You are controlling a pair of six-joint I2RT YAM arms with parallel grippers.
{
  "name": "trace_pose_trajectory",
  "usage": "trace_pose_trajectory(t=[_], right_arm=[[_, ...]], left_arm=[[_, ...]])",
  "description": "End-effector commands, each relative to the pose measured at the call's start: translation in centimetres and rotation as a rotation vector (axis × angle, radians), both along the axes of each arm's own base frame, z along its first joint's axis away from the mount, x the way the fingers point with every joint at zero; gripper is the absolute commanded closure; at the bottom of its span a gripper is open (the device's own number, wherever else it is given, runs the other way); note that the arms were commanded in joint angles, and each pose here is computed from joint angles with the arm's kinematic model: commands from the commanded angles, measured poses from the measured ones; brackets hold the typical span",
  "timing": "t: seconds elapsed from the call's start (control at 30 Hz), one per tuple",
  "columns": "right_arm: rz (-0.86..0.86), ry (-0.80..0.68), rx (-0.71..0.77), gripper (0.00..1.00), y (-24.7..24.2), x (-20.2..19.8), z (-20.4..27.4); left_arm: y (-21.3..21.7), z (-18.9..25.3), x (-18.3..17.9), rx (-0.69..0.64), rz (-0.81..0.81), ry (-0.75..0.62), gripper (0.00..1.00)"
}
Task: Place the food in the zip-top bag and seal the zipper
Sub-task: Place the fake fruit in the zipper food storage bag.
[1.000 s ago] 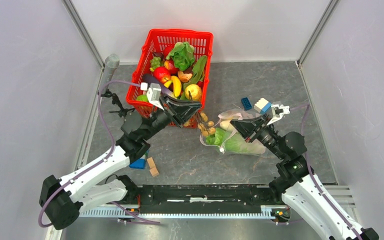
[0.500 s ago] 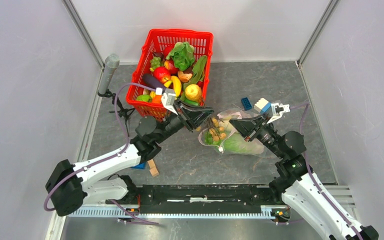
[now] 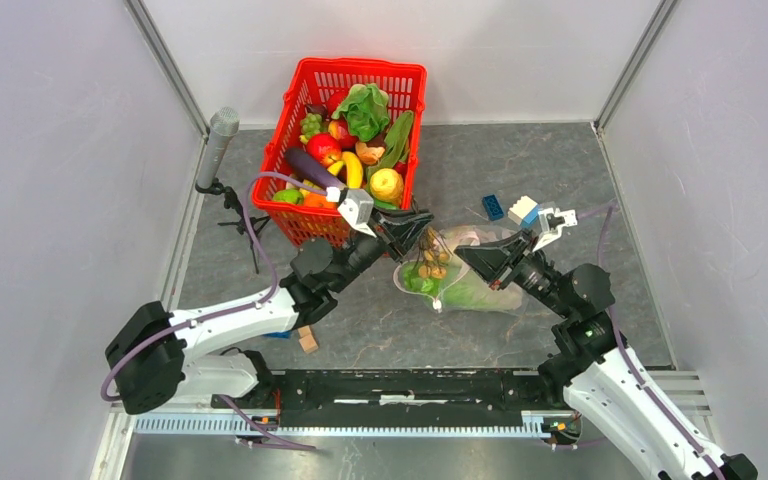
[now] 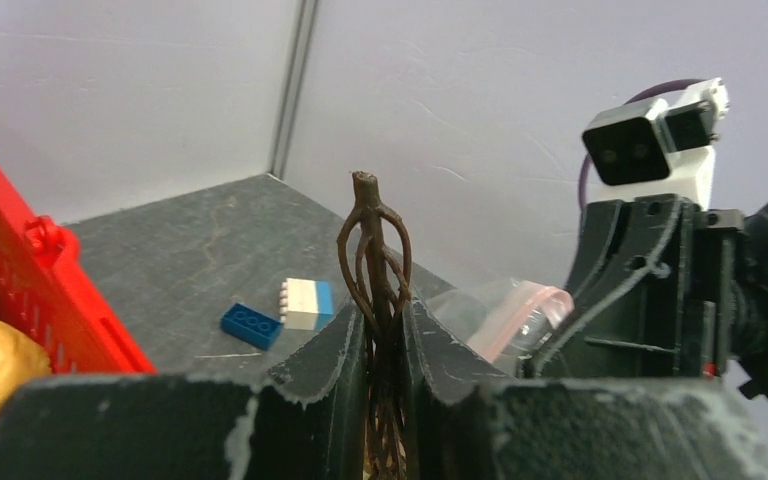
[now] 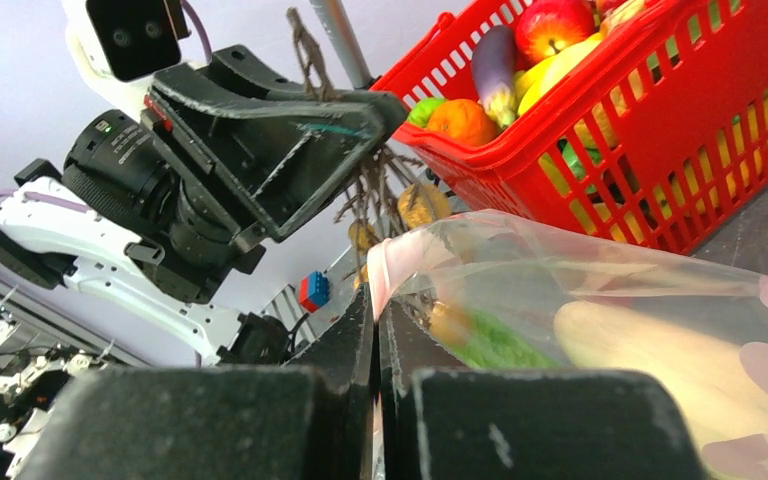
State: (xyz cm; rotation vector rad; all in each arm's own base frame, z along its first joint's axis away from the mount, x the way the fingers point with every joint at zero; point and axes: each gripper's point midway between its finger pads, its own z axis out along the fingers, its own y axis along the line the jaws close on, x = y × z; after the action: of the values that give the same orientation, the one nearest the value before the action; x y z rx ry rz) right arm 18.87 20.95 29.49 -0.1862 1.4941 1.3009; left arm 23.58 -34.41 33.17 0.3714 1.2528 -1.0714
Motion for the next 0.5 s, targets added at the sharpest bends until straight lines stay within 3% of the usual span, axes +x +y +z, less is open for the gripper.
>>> trace_pose_trajectory(t=[0.0,0.23,0.47], right_arm=[[0.065,-0.104,0.031,0.98,0.2,-1.7,3.4],[-0.014,-0.054,0.076,0.97,-0.4,-0.2,3.7],[-0.165,0.078,0.181,0.97,-1.4,3.3,4.3]], left_arm=[[0.8,2.5,1.4,0.001,0.118,-0.133,0.98],[1.2,3.6,0.5,0.002,0.115,-0.17,0.98],[0.2,5.3,-3.6,-0.051,0.033,-0.192,0.98]])
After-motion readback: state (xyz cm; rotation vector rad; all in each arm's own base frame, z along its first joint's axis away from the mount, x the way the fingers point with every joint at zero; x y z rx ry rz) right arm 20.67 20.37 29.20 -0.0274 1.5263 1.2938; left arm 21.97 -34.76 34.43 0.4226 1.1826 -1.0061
